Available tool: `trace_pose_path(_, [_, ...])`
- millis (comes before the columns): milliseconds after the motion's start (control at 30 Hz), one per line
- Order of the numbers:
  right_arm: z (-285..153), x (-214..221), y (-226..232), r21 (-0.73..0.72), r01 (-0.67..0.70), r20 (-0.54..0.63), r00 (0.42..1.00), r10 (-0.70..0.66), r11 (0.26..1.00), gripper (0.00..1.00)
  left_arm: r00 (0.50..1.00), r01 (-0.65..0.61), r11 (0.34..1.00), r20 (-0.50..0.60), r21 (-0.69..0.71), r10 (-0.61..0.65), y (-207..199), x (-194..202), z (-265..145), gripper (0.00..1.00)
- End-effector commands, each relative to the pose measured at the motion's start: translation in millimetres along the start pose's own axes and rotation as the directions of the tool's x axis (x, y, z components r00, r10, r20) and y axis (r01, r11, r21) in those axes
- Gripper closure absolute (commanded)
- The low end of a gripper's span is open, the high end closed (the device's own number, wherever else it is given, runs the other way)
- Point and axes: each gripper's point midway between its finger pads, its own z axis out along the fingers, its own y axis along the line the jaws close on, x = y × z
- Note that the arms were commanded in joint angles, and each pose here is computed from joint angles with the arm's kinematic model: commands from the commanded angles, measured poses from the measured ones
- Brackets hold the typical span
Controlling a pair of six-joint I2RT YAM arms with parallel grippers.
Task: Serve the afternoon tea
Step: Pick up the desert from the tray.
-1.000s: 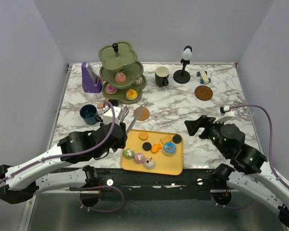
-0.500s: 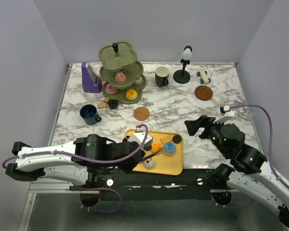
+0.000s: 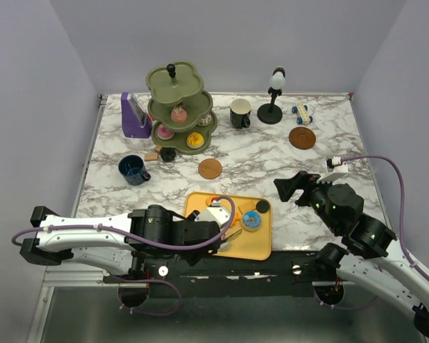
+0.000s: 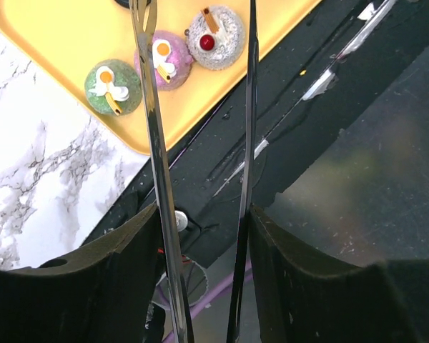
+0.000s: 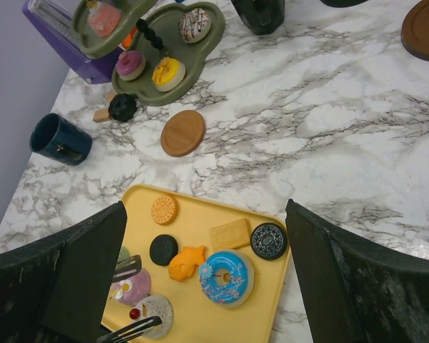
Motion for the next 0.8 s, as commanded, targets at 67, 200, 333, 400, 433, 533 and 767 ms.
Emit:
trace_pose_path(67, [1, 1, -4, 0.021, 0.01, 0.003, 1.0, -0.01, 1.0, 0.0, 0.998, -0.023, 0.999, -0.058, -0.028, 0.021, 0, 11, 11, 0.42])
trace_pose_path(200, [1, 2, -5, 0.023, 0.011, 0.002, 1.0, -0.011, 1.0, 0.0, 0.996, -0.03, 0.999, -0.079, -0.023, 0.028, -2, 15, 14, 0.42])
trace_pose_path(333, [2, 2, -5, 0.024, 0.012, 0.001, 1.0, -0.012, 1.0, 0.0, 0.996, -0.033, 0.999, -0.088, -0.014, 0.031, -4, 16, 16, 0.41])
trace_pose_path(400, [1, 2, -5, 0.023, 0.011, 0.001, 1.0, -0.011, 1.0, 0.0, 0.995, -0.031, 0.999, -0.093, -0.004, 0.031, -7, 17, 17, 0.41])
trace_pose_path(433, [2, 2, -4, 0.022, 0.011, 0.001, 1.0, -0.011, 1.0, 0.0, 0.995, -0.032, 0.999, -0.096, 0.001, 0.032, -8, 17, 17, 0.41])
trace_pose_path(533, [2, 2, -4, 0.022, 0.011, 0.0, 1.0, -0.011, 1.0, 0.0, 0.995, -0.031, 0.999, -0.099, 0.013, 0.032, -10, 17, 16, 0.41])
trace_pose_path(767, [2, 2, -4, 0.02, 0.01, 0.0, 1.0, -0.01, 1.0, 0.0, 0.992, -0.028, 0.999, -0.125, 0.019, 0.03, -11, 24, 18, 0.4])
